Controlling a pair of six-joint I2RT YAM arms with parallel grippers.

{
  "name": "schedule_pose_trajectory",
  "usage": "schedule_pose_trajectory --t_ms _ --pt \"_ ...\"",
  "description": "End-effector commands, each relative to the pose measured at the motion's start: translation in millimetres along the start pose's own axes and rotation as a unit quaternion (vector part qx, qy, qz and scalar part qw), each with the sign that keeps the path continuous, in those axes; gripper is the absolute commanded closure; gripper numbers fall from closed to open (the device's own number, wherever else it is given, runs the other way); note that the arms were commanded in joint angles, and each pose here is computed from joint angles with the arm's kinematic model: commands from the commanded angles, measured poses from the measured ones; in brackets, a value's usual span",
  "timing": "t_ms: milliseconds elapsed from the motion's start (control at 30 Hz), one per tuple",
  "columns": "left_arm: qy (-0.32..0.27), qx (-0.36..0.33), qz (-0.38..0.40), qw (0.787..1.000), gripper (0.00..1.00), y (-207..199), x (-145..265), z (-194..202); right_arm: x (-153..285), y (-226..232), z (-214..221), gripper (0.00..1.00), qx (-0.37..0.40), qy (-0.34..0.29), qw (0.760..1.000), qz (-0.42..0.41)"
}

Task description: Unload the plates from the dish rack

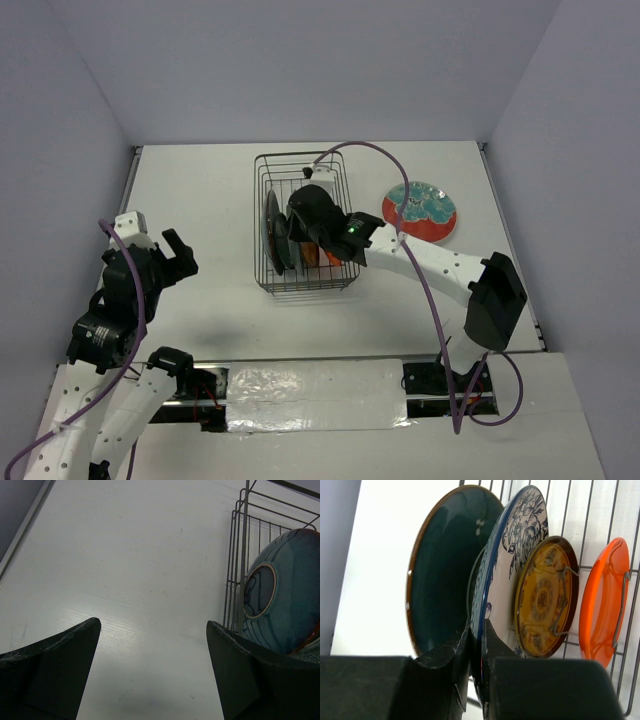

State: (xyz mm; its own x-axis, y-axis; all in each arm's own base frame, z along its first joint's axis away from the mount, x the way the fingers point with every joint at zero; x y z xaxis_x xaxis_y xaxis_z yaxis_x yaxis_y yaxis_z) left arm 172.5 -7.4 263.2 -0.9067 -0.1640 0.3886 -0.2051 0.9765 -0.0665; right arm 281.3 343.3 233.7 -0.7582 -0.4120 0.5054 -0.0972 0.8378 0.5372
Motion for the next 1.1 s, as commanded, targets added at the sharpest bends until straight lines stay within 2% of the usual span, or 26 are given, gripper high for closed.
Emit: schedule_pose_trajectory --t_ms 0,233,400,500,633,800,900,1000,1067 --pt "-0.017 0.008 0.005 1.0 0.0 -3.6 -1.8 -8.0 62.4 69.5 -67.5 1.0 -0.066 -0.075 0.986 -0.133" --pt "-0.015 0.007 0.004 1.0 0.01 -3.5 -2.4 -7.5 93.1 90.2 -100.2 1.0 -0.07 -0.1 0.978 -0.169" --pt "-0.013 0.006 0.003 1.0 0.0 -3.7 -3.2 -7.0 124.9 110.6 -121.6 1.0 -0.09 -0.112 0.963 -0.23" --pt "-0.01 0.005 0.002 1.0 0.0 -3.8 -4.1 -6.5 157.1 122.4 -149.8 1.0 -0.088 -0.139 0.953 -0.252" --pt "-0.012 0.006 0.002 1.0 0.0 -3.4 -3.5 -6.7 191.3 113.7 -180.8 1.0 -0.07 -0.194 0.95 -0.233" --pt "-0.013 0.006 0.003 1.0 0.0 -3.4 -3.2 -6.8 218.4 80.3 -222.8 1.0 0.009 -0.275 0.95 -0.147" --pt "-0.014 0.006 0.003 1.0 0.01 -3.5 -3.0 -7.2 204.0 39.4 -245.4 1.0 0.063 -0.302 0.951 -0.023" --pt "-0.017 0.007 0.004 1.0 0.0 -3.2 -1.5 -7.9 167.6 -9.6 -244.1 1.0 0.109 -0.269 0.953 0.092" --pt "-0.02 0.008 0.006 1.0 0.0 -3.3 -0.9 -8.3 156.0 -49.6 -251.5 1.0 0.114 -0.278 0.938 0.174"
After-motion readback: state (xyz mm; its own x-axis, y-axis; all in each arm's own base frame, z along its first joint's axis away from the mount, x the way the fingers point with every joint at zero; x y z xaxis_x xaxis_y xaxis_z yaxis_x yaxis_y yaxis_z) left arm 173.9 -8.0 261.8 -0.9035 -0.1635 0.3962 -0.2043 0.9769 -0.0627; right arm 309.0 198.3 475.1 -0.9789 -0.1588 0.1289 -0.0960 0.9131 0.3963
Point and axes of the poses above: each gripper's point midway between its finger pads, its own x axis back along the fingers, its own y axis along the line the jaws close on, z = x × y, the point moved 4 cm from there along x, back along the fingers, and after that the axes turned 10 degrees about -x, right-handed, at the moved point
